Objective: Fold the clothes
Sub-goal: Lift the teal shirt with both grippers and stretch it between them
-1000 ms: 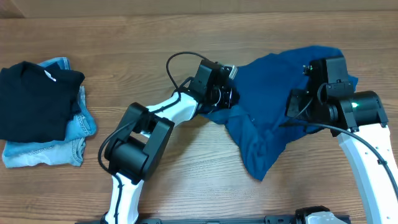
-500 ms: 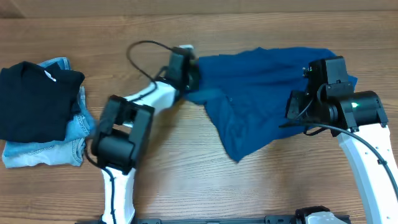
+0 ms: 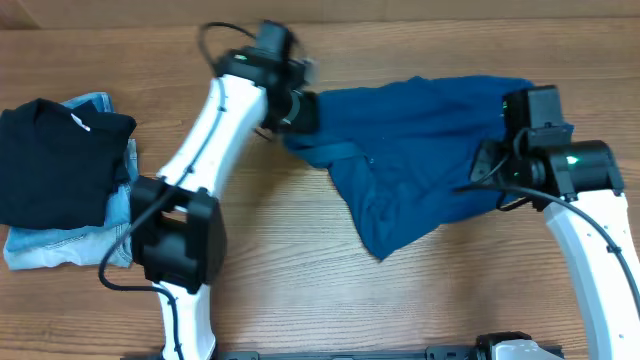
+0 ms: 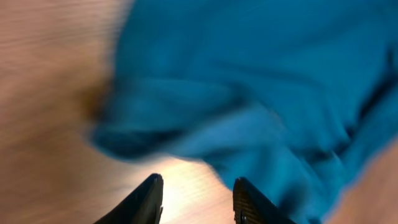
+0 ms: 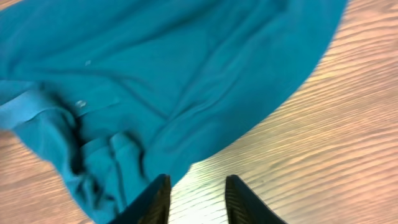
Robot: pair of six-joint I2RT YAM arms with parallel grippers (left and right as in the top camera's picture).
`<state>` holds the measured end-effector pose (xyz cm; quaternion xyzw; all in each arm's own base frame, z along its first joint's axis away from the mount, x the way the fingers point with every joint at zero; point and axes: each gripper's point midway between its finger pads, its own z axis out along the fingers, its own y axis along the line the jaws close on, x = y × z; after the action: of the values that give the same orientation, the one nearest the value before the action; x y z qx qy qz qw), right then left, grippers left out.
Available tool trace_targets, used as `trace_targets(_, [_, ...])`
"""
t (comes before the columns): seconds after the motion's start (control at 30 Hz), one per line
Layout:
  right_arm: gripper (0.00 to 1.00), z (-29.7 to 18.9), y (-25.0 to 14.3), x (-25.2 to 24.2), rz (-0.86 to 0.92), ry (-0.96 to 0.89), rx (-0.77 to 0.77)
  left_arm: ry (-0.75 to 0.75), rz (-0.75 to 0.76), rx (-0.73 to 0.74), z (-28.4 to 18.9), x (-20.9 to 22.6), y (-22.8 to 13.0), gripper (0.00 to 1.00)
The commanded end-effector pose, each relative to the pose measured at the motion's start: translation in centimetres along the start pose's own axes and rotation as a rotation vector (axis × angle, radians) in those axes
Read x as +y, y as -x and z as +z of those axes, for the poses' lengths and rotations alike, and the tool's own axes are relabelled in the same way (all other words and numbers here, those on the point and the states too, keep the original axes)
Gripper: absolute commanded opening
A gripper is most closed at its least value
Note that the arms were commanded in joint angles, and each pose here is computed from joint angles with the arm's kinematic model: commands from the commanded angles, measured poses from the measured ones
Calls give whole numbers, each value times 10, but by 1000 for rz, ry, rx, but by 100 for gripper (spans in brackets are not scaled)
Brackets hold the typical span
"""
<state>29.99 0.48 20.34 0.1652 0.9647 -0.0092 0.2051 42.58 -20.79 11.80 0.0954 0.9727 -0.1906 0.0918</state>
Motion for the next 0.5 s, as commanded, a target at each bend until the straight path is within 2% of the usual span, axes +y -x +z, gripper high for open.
trace_targets(0.0, [44,-4,17,-43,149,-84,-38,-51,127,102,6,-78,-44,41])
trace_targets(0.07, [51,-3,16,-71,248,-110,-17,-68,218,149,17,-122,-72,42])
trace_targets(0.2, [52,-3,10,-90,317,-121,18,-34,222,198,36,-159,-107,42])
trace_targets(0.3, [52,-3,7,-90,316,-124,27,13,165,286,67,-153,-132,42])
trace_targets(0.47, [52,-3,6,-90,315,-125,35,104,135,328,97,-128,-137,45])
